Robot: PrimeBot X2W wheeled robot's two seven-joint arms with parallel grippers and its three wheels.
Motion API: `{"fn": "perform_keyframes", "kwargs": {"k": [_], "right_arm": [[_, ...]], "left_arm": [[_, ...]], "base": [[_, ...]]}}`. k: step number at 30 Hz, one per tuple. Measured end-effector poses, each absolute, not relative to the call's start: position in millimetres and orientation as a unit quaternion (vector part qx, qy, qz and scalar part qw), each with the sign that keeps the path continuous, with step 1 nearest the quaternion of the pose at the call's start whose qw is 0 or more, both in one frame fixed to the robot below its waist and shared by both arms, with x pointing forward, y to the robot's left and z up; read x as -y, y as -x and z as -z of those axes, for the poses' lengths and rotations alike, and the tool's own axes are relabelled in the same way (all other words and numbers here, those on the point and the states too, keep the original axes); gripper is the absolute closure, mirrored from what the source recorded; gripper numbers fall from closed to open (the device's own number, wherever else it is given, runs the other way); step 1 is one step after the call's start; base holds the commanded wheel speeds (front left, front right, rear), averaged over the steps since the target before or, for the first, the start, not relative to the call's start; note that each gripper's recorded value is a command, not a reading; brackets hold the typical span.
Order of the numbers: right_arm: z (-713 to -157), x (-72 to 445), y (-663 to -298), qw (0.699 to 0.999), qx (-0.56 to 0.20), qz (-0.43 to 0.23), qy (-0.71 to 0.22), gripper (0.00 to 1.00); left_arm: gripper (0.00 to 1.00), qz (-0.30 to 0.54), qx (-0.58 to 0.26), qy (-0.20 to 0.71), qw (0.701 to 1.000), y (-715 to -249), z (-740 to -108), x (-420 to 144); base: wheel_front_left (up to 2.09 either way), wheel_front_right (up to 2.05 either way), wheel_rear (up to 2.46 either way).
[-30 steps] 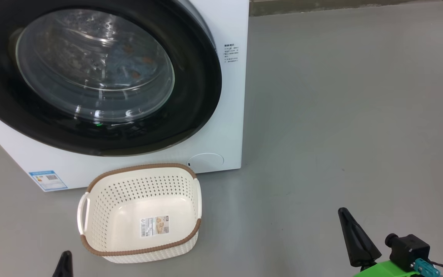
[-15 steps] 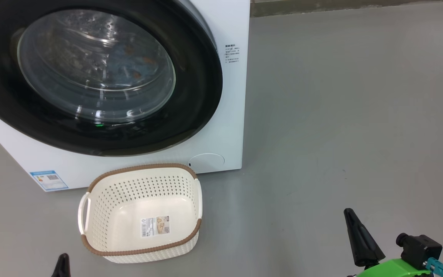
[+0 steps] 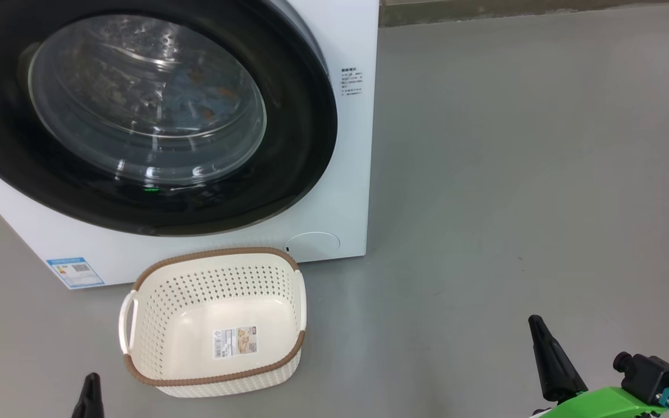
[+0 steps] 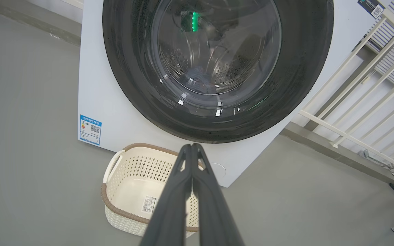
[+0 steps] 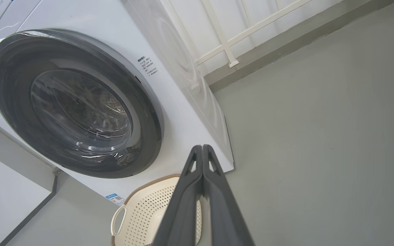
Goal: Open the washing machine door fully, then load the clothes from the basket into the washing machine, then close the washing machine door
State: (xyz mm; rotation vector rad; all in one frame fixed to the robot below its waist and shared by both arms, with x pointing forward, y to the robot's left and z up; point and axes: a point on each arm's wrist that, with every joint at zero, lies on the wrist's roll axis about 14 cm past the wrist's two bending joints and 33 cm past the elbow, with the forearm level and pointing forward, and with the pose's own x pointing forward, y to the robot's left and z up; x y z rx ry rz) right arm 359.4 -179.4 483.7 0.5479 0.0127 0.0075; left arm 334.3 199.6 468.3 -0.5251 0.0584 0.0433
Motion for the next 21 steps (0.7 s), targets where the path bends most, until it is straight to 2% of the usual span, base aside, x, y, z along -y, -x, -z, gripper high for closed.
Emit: {"fn": "perform_keyframes", "kwargs": {"k": [21], "right_arm": [[-481.2,188.6,-363.5,0.926,-0.016,0.017,-0.377,1.00]], "left_arm": [[1.00,-0.035,-0.036,0.367,0.929,-342.6,-466.8,-201.0]], "base": [[0.00,0.00,0.00]]}}
